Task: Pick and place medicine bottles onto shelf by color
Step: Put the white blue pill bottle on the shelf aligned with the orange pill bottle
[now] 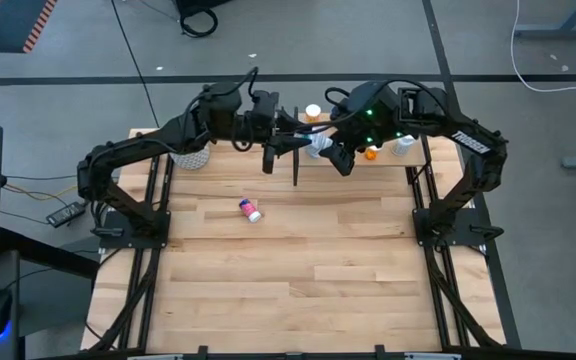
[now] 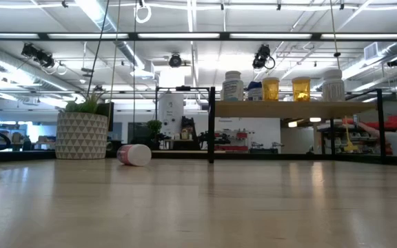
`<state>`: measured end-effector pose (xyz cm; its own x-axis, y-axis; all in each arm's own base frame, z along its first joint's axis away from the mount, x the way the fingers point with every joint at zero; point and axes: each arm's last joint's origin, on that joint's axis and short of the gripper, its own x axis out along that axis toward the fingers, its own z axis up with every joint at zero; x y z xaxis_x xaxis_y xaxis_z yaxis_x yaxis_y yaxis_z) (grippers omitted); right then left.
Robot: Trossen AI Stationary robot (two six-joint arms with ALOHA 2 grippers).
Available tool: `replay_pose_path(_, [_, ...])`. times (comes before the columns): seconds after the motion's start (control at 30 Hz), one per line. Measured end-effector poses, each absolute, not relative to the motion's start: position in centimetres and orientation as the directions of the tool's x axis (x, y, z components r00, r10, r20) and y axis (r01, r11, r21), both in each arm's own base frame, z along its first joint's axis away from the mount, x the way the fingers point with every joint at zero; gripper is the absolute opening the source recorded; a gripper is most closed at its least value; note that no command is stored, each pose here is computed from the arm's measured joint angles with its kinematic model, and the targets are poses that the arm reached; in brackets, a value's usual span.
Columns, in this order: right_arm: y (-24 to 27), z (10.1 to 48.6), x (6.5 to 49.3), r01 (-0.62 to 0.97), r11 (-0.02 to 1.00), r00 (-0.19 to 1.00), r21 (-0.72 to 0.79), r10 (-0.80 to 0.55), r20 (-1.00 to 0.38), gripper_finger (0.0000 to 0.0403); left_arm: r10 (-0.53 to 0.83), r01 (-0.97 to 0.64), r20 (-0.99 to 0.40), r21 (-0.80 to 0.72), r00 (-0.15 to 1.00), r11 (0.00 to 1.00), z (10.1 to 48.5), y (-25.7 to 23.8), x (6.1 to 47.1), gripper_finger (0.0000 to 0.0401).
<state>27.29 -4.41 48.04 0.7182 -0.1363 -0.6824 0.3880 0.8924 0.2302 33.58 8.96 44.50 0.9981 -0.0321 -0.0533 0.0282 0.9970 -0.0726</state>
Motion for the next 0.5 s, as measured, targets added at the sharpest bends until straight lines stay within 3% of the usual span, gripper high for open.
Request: replay_pose_path(0.5, [-4.1, 50.1, 25.7, 0.353, 0.901, 0.805, 0.254, -0.154, -0.573, 0.0209, -0.030, 0.023, -0.103, -0.066, 0.994, 0.998, 43.9, 9.1, 33.6, 0.0165])
